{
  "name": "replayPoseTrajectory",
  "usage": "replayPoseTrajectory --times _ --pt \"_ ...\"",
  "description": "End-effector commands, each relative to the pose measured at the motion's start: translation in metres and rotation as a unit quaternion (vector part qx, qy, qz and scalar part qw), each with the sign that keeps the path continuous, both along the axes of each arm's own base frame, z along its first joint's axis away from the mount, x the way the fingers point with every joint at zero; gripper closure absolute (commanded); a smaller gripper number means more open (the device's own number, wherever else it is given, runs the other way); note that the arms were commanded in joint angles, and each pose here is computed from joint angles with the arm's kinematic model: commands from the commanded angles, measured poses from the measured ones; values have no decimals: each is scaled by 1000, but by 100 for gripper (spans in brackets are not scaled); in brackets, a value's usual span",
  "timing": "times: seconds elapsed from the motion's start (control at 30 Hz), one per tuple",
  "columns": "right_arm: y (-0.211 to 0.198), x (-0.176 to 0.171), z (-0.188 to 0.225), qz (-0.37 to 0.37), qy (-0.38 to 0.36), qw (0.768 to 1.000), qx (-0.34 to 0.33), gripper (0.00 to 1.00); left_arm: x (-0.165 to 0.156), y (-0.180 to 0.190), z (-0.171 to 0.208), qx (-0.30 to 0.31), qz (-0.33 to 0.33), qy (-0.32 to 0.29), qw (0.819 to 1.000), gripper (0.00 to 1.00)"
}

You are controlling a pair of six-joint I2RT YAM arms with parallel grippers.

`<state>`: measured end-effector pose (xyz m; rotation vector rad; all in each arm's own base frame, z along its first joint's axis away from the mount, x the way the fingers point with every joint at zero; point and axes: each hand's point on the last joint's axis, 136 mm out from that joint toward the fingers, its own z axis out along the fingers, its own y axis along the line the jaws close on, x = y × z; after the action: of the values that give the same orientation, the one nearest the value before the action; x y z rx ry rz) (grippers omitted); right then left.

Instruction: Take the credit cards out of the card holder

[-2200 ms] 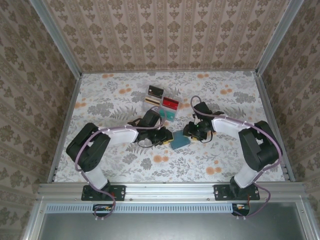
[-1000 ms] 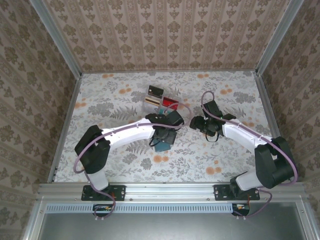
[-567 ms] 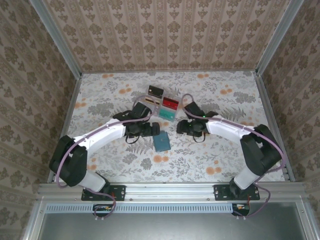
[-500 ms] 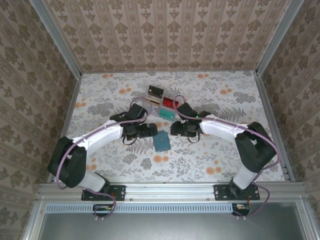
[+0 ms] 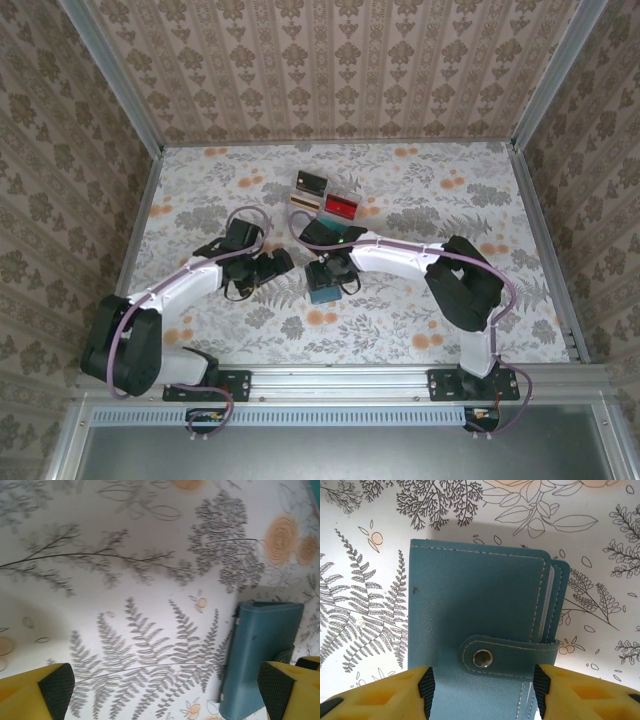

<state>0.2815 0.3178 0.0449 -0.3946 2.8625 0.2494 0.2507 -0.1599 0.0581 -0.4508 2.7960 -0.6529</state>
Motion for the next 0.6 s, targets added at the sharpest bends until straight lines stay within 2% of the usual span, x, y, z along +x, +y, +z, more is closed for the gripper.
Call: replayPoseTrajectory --times 0.0,0.33,0.57 --pt "-10 2 -2 10 -5 998 -57 43 1 4 3 -28 33 2 999 4" --pt "-15 3 -16 12 -3 994 -108 49 0 -1 2 -50 29 6 998 7" --pt "-15 -3 -31 -11 39 998 -57 55 5 -21 5 -104 10 -6 995 17"
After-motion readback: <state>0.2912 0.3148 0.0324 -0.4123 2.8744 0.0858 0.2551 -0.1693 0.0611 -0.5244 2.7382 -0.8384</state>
